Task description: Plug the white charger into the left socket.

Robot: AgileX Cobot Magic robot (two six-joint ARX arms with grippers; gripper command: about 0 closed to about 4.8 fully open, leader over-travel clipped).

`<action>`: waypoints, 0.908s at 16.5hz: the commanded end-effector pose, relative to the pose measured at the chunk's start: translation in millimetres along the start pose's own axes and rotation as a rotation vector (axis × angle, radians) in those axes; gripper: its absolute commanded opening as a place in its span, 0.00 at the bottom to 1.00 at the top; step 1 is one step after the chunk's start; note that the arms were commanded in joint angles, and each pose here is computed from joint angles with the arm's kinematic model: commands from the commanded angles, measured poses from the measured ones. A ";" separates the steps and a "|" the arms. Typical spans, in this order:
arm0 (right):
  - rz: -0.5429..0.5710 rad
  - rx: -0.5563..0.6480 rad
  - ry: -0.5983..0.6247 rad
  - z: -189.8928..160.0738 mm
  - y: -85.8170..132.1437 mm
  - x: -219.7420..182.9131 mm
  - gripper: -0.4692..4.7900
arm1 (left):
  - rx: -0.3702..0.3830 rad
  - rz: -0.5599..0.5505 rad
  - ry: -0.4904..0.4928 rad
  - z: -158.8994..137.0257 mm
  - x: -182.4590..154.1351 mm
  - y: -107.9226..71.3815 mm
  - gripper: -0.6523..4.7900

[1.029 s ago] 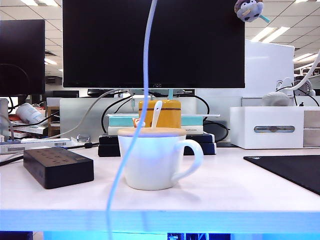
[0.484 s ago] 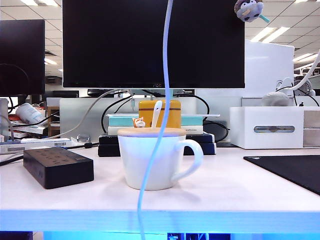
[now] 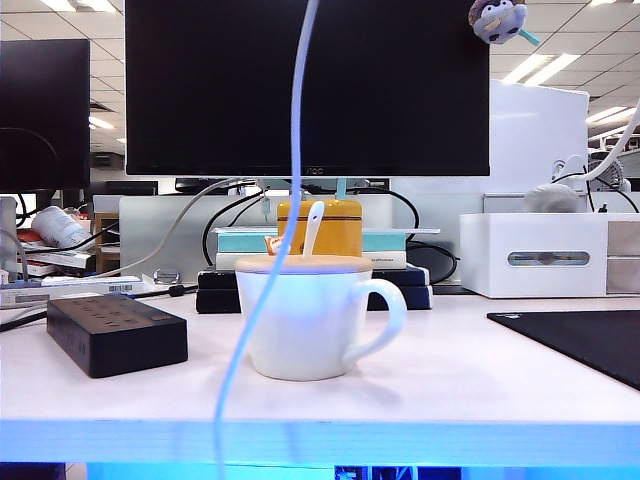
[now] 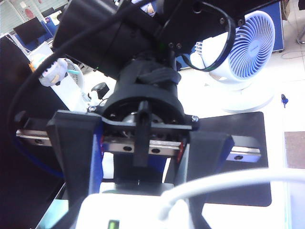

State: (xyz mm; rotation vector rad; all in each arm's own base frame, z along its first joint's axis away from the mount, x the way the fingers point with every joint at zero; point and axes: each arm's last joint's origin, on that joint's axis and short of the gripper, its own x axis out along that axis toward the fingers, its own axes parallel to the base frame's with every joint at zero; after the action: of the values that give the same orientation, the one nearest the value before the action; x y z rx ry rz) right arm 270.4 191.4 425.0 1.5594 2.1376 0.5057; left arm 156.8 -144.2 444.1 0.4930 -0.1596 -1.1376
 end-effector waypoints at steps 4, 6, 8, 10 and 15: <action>0.009 -0.030 0.009 -6.1 1.8 -0.8 0.33 | -0.007 0.000 -0.014 2.0 -0.8 0.2 0.50; 0.009 -0.029 0.009 -6.1 1.8 -0.8 0.33 | -0.004 0.003 -0.018 2.4 -0.9 0.5 0.50; 0.009 -0.029 0.009 -6.1 1.8 -0.8 0.33 | -0.005 0.002 -0.018 2.4 -0.9 0.4 0.50; 0.009 -0.029 0.009 -6.1 1.8 -0.8 0.33 | -0.005 0.002 -0.018 2.4 -0.8 0.4 0.50; 0.008 -0.026 0.008 -5.1 2.0 -0.5 0.61 | -0.004 0.003 -0.019 2.5 -0.9 0.5 0.50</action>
State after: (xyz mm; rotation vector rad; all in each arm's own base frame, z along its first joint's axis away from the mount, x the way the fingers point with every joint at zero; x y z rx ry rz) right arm 270.6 191.4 424.9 1.5606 2.1366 0.5040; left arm 157.0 -144.3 444.3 0.5015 -0.1688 -1.1360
